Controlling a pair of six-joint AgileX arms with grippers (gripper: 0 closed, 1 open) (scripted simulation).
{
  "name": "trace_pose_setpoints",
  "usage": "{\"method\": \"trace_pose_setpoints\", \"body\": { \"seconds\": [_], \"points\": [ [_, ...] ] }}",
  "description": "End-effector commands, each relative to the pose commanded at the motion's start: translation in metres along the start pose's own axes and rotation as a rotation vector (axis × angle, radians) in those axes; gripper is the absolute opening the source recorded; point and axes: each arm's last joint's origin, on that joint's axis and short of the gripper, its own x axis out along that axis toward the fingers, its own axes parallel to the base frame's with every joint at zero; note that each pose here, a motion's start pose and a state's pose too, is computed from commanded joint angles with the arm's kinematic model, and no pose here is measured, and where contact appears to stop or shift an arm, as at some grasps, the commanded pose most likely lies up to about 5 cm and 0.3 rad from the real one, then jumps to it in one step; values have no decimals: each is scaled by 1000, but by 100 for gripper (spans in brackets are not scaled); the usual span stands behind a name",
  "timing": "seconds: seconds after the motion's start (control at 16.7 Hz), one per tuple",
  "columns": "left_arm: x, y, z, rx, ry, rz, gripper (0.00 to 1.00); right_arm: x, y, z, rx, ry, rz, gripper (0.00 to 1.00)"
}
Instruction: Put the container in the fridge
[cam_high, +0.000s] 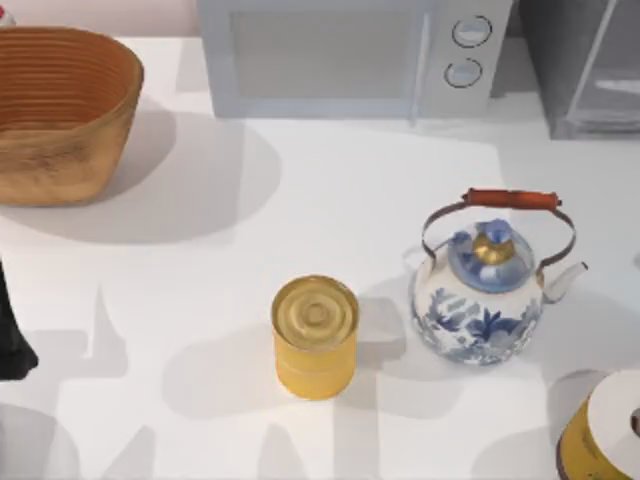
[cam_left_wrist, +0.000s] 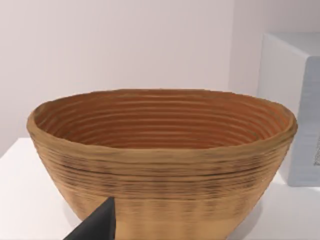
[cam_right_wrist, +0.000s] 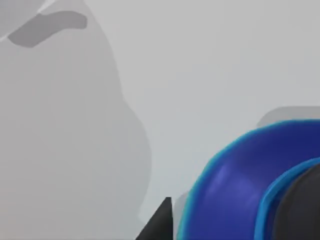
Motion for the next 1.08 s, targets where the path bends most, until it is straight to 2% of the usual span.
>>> {"method": "trace_pose_setpoints", "body": {
  "seconds": [0.12, 0.18, 0.72, 1.08],
  "points": [
    [0, 0, 0, 0, 0, 0, 100, 0, 0, 0, 0, 0, 0, 3],
    [0, 0, 0, 0, 0, 0, 100, 0, 0, 0, 0, 0, 0, 1],
    [0, 0, 0, 0, 0, 0, 100, -1, -1, 0, 1, -1, -4, 1],
    [0, 0, 0, 0, 0, 0, 100, -42, -42, 0, -19, -10, -60, 1]
  ]
}}
